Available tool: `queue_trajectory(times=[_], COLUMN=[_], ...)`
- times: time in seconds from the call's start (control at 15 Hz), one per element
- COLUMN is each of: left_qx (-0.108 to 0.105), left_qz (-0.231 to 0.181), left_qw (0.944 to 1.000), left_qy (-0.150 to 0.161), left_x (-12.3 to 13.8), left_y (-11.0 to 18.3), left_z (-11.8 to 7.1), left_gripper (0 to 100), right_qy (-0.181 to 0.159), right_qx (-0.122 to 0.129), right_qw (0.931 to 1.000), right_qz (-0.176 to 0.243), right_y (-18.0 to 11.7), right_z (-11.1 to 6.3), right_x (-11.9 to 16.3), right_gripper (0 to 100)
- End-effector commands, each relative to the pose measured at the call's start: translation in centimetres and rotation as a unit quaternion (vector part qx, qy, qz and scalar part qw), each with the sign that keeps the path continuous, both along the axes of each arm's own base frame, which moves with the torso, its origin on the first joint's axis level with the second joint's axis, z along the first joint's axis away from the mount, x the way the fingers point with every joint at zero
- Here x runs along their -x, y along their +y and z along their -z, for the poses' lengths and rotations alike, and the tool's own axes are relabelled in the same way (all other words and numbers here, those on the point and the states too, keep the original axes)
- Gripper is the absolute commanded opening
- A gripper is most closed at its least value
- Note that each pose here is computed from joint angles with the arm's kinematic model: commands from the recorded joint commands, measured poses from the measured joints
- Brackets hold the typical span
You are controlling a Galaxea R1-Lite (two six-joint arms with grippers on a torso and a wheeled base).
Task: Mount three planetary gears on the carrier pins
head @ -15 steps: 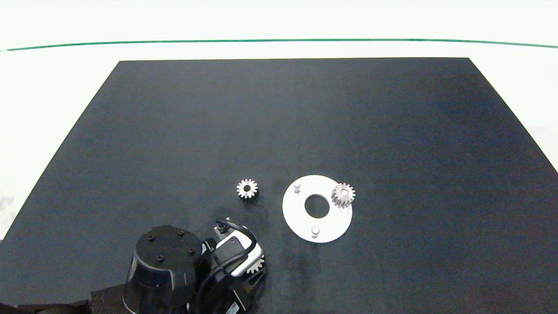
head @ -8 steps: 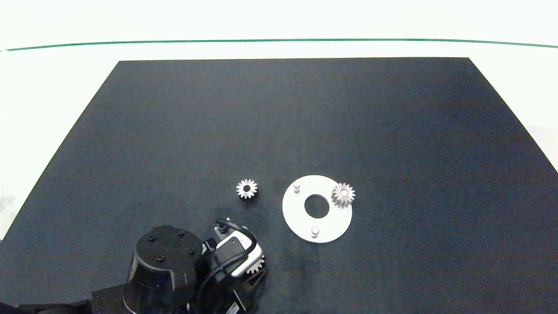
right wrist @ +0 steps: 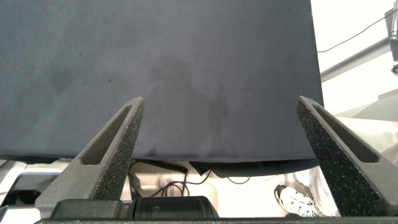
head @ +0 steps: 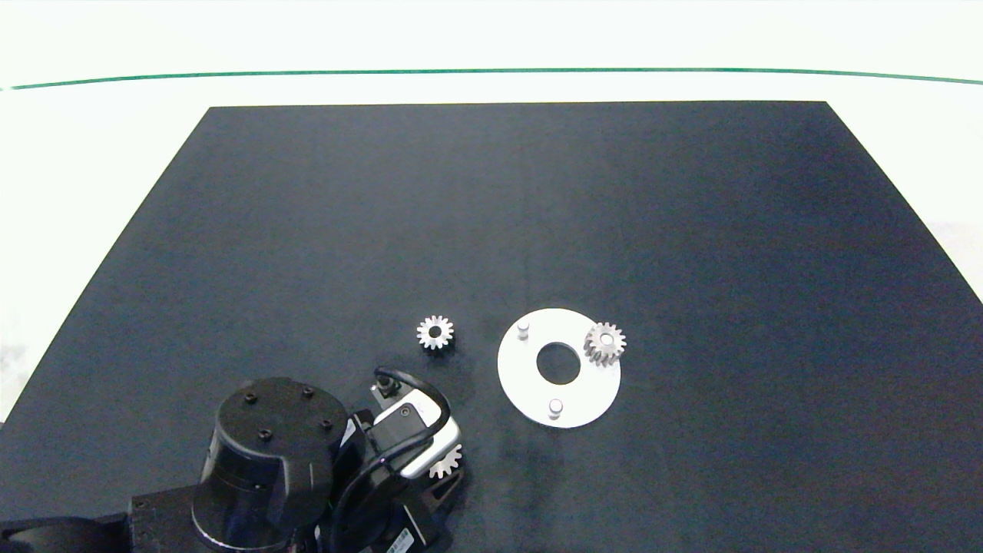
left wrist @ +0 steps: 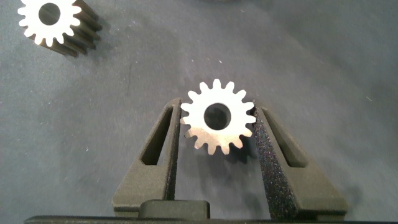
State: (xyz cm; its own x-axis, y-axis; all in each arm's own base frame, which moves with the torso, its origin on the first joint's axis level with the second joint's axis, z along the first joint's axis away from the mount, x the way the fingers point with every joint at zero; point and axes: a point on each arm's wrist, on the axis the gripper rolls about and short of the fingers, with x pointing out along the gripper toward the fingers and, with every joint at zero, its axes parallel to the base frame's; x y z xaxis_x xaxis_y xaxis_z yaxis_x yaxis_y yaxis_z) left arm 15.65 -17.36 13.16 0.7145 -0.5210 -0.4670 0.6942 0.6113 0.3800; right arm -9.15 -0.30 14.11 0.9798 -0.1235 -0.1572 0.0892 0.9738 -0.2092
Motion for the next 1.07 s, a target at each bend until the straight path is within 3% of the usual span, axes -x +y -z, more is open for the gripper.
queue_trajectory(times=[0.07, 0.2, 0.73, 1.07], left_qx=[0.039, 0.048, 0.05, 0.051], left_qz=[0.011, 0.016, 0.051, 0.068], left_qw=[0.9985, 0.9975, 0.9959, 0.9948], left_qy=[-0.036, -0.049, -0.055, -0.056], left_x=[0.3, 0.5, 0.1, 0.1], left_y=[-0.7, -1.5, -6.7, -9.3], left_z=[-2.7, -3.5, -3.5, -2.3], left_gripper=[13, 13, 13, 13], right_qy=[0.007, 0.008, 0.008, 0.008], right_qx=[0.001, 0.001, 0.003, 0.003], right_qw=[1.0, 1.0, 1.0, 1.0], right_qz=[-0.001, 0.0, 0.003, 0.003], right_y=[0.0, 0.0, 0.0, 0.0], right_z=[0.1, 0.2, 0.2, 0.2], right_x=[-0.1, -0.1, -0.2, -0.1], right_gripper=[100, 100, 100, 100])
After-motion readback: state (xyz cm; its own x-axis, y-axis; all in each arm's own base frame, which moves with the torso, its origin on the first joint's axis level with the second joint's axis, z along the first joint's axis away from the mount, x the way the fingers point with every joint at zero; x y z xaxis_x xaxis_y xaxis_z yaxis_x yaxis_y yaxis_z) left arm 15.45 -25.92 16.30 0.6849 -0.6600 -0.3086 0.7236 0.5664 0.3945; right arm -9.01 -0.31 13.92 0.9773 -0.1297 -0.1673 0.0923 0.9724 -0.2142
